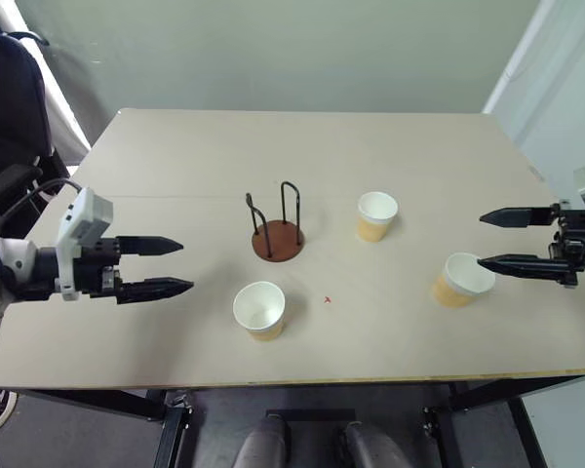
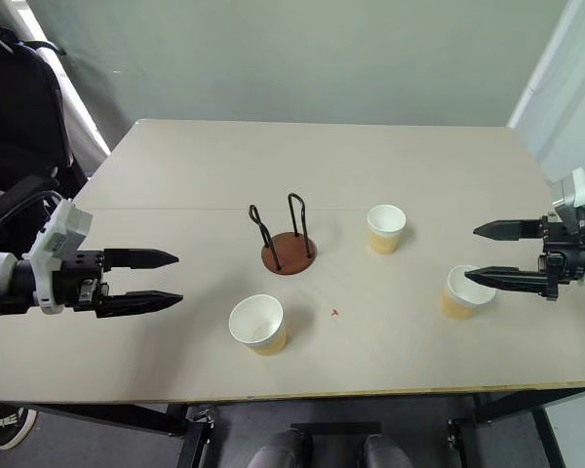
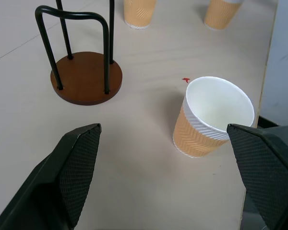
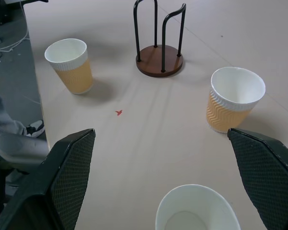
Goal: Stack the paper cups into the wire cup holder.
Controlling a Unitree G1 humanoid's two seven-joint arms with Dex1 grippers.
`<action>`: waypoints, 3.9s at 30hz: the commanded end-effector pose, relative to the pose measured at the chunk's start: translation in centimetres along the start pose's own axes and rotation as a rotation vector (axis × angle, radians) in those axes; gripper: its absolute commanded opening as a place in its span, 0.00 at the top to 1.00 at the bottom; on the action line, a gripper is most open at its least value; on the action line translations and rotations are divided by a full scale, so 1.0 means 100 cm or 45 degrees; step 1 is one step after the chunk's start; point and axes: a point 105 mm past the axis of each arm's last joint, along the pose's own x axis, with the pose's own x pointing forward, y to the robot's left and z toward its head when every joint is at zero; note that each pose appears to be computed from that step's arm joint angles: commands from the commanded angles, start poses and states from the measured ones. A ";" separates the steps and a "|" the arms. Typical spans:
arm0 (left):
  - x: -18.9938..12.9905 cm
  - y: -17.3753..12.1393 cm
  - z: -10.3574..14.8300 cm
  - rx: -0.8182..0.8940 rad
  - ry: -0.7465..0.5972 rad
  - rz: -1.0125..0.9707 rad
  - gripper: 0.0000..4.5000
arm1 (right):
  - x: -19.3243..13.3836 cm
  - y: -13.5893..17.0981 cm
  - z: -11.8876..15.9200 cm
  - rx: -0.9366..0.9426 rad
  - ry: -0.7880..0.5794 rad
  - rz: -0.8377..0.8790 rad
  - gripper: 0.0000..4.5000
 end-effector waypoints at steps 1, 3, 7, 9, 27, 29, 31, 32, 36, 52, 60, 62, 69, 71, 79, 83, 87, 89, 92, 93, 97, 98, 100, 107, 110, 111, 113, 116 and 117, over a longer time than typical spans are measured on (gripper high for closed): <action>-0.006 -0.002 0.016 0.066 -0.034 0.010 0.00 | -0.007 0.003 0.014 -0.062 -0.029 -0.024 0.01; -0.004 -0.003 0.016 0.061 -0.039 0.000 0.00 | -0.007 0.003 0.014 -0.059 -0.031 -0.028 0.01; 0.000 -0.003 0.015 0.058 -0.036 -0.003 0.00 | -0.008 0.003 0.014 -0.054 -0.034 -0.032 0.01; 0.007 0.004 0.014 0.067 -0.026 0.038 0.00 | -0.008 0.002 0.014 -0.054 -0.034 -0.036 0.01; 0.116 0.039 0.022 0.062 -0.036 0.373 0.00 | -0.010 0.002 0.014 -0.053 -0.030 -0.071 0.01; 0.127 0.041 0.025 0.048 -0.054 0.393 0.00 | -0.010 0.002 0.013 -0.051 -0.030 -0.069 0.01; 0.139 0.042 0.026 0.033 -0.057 0.391 0.00 | -0.009 0.003 0.013 -0.050 -0.030 -0.069 0.01; 0.144 0.043 0.025 0.029 -0.052 0.396 0.00 | -0.009 0.003 0.013 -0.049 -0.029 -0.070 0.01; 0.161 0.046 0.019 0.012 -0.021 0.396 0.00 | -0.010 0.004 0.012 -0.046 -0.026 -0.079 0.01; 0.174 0.048 0.037 0.042 -0.098 0.331 1.00 | -0.018 0.005 0.010 -0.031 -0.013 -0.142 0.00; 0.157 0.009 0.067 0.157 -0.132 0.081 1.00 | -0.017 0.003 0.009 -0.029 -0.010 -0.152 0.00; 0.157 -0.004 0.070 0.180 -0.122 0.032 1.00 | -0.017 0.003 0.008 -0.029 -0.010 -0.153 0.00; 0.174 -0.050 0.058 0.212 -0.037 -0.063 1.00 | -0.020 0.007 0.005 -0.025 -0.006 -0.159 0.00; 0.182 -0.060 0.055 0.197 -0.028 -0.082 1.00 | -0.020 0.008 0.004 -0.023 -0.005 -0.161 0.00; 0.195 -0.078 0.055 0.143 -0.019 -0.152 1.00 | -0.019 0.008 0.004 -0.021 -0.002 -0.164 0.00; 0.197 -0.080 0.049 0.140 0.030 -0.165 1.00 | -0.019 0.007 0.003 -0.020 0.001 -0.172 0.00; 0.199 -0.089 0.043 0.129 0.056 -0.210 1.00 | -0.020 0.007 0.003 -0.018 0.003 -0.178 0.00; 0.200 -0.092 0.042 0.119 0.056 -0.221 1.00 | -0.020 0.007 0.003 -0.017 0.004 -0.178 0.00; 0.202 -0.097 0.042 0.109 0.056 -0.227 1.00 | -0.021 0.009 0.003 -0.016 0.007 -0.176 0.00; 0.203 -0.098 0.042 0.105 0.057 -0.228 1.00 | -0.022 0.009 0.003 -0.017 0.009 -0.178 0.00; 0.204 -0.102 0.038 0.111 0.082 -0.243 0.81 | -0.023 0.010 0.004 -0.017 0.013 -0.180 0.00; 0.204 -0.102 0.037 0.111 0.087 -0.247 0.73 | -0.023 0.011 0.004 -0.017 0.014 -0.181 0.00; 0.204 -0.102 0.036 0.113 0.094 -0.246 0.58 | -0.023 0.011 0.004 -0.016 0.016 -0.182 0.00; 0.199 -0.096 0.034 0.123 0.123 -0.238 0.00 | -0.021 0.008 0.004 -0.015 0.017 -0.191 0.00; 0.190 -0.088 0.029 0.133 0.160 -0.219 0.00 | -0.020 0.008 0.004 -0.015 0.014 -0.191 0.00; 0.188 -0.086 0.028 0.134 0.169 -0.211 0.00 | -0.019 0.008 0.004 -0.016 0.014 -0.191 0.00; 0.179 -0.083 0.025 0.146 0.197 -0.221 0.00 | -0.019 0.008 0.004 -0.017 0.011 -0.189 0.00; 0.166 -0.075 0.029 0.156 0.196 -0.208 0.00 | -0.019 0.009 0.003 -0.017 0.011 -0.181 0.00; 0.161 -0.069 0.032 0.159 0.181 -0.185 0.00 | -0.019 0.010 0.003 -0.017 0.016 -0.176 0.00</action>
